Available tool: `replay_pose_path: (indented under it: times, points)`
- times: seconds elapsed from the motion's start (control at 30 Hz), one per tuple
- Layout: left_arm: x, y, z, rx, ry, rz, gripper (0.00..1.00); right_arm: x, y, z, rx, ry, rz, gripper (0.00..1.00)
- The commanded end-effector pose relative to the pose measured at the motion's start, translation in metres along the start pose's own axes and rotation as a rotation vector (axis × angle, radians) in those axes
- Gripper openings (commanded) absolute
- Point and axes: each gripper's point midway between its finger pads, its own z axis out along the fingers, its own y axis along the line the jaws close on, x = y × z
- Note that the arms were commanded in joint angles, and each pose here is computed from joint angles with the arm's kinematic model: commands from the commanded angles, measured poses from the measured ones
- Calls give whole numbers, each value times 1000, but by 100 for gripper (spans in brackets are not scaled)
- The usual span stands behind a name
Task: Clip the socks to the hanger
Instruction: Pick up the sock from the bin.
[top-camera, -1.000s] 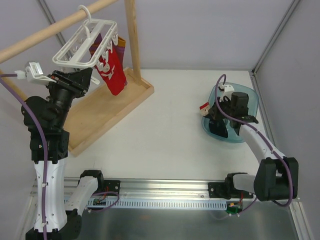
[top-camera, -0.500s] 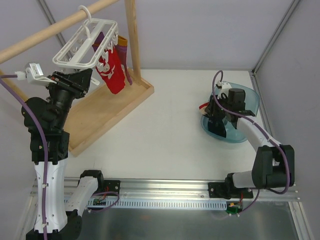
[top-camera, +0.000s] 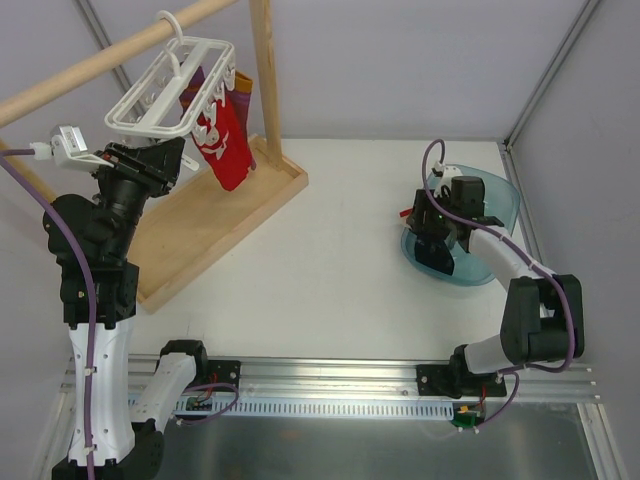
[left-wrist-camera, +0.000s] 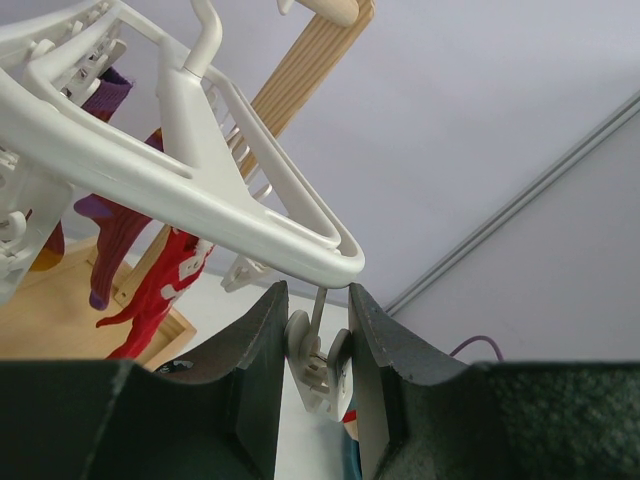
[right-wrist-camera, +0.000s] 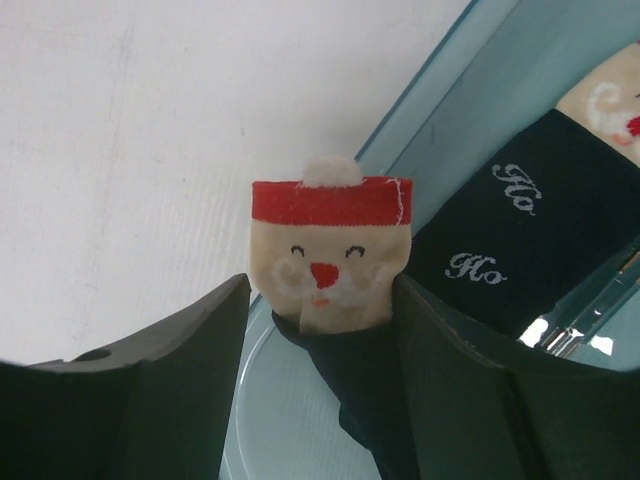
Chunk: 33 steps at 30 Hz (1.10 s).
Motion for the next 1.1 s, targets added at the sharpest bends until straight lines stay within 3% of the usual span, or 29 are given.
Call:
replay_pose_path:
  times: [0.0, 0.4, 0.7, 1.07]
  points:
    - [-4, -11, -5, 46, -8, 22, 2, -26, -4, -12, 59, -85, 15, 64]
    - [-6, -11, -6, 45, -16, 35, 2, -39, -22, -18, 85, -127, 93, 70]
    - [-5, -11, -5, 44, -13, 33, 2, -48, -5, -9, -128, -166, 86, 70]
    - [-6, -11, -5, 43, -14, 36, 2, -29, -18, 17, -96, -76, 102, 68]
